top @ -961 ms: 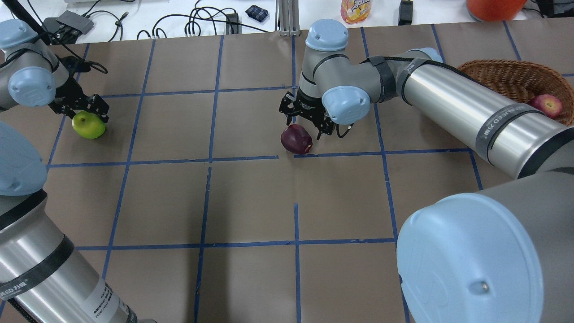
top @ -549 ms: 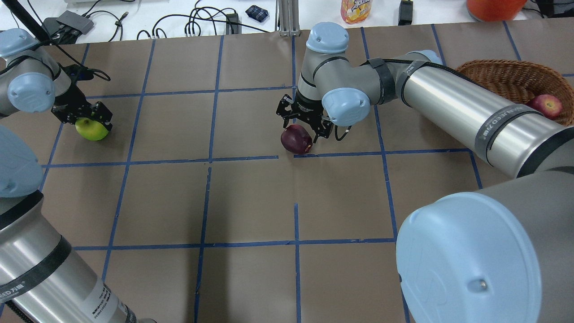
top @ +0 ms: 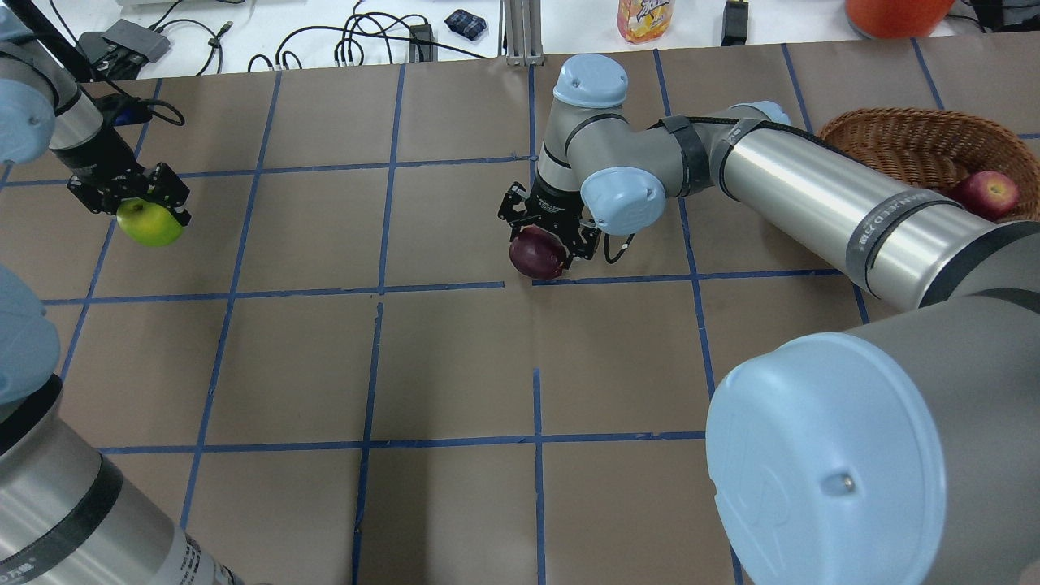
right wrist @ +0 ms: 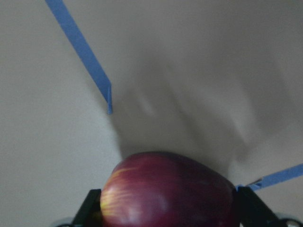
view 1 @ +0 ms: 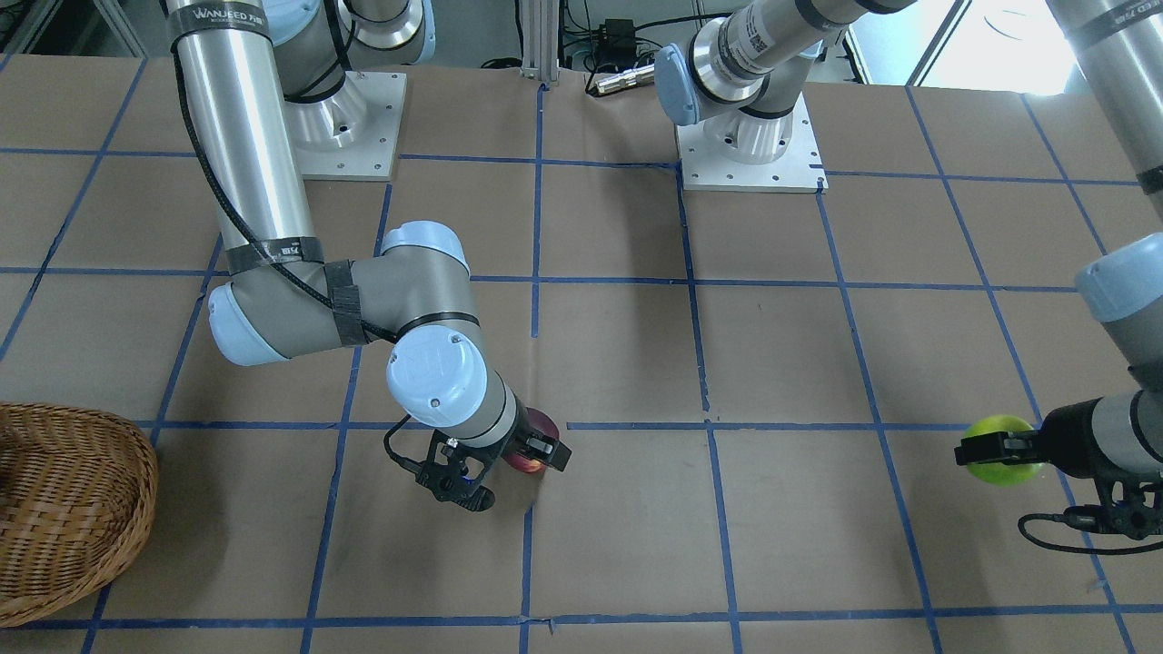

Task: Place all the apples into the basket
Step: 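Grasp green apple with left gripper while right grasps dark red apple, then carry dark apple into basket with right gripper while left carries green apple, then release green apple at center with left gripper while right withdraws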

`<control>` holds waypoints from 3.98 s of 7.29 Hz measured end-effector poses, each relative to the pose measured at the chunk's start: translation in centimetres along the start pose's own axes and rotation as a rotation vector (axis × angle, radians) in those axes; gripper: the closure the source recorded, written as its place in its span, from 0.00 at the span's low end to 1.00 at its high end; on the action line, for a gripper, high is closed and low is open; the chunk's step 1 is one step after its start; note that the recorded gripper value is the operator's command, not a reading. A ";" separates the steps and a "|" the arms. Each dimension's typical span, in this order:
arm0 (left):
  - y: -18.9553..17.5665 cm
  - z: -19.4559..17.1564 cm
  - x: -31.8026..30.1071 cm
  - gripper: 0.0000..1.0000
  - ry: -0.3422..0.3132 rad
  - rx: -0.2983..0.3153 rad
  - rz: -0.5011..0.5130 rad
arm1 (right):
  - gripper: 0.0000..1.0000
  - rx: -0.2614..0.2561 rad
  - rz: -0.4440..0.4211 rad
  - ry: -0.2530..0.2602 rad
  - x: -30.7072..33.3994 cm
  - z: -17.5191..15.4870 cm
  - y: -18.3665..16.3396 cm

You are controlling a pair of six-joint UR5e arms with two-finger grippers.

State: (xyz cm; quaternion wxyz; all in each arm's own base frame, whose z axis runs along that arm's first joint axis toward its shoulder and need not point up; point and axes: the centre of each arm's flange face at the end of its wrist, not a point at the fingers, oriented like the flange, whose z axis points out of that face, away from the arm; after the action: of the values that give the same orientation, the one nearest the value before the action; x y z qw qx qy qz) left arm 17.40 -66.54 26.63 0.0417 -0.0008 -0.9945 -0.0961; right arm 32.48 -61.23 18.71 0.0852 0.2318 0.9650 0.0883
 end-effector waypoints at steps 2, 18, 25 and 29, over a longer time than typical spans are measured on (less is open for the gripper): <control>1.2 -1.9 5.4 0.92 0.055 0.017 -0.004 | 1.00 -0.008 -0.023 0.001 0.0 0.2 0.0; 3.4 12.4 52.7 0.00 0.152 0.177 -0.218 | 0.92 0.127 -0.413 0.200 42.1 -19.1 -26.3; 3.7 0.2 46.3 0.00 0.205 0.220 -0.278 | 0.00 0.123 -0.402 0.204 44.0 -16.3 -28.2; 12.4 -14.6 34.1 0.00 0.080 0.211 -0.177 | 0.00 0.142 -0.447 0.190 38.9 -24.0 -22.9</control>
State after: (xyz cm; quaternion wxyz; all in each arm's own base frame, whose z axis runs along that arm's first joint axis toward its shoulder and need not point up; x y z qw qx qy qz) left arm -15.27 -57.42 46.11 0.0725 0.0953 -0.9928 0.0058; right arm -16.51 -66.43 32.39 -0.0050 0.0086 0.9997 0.0208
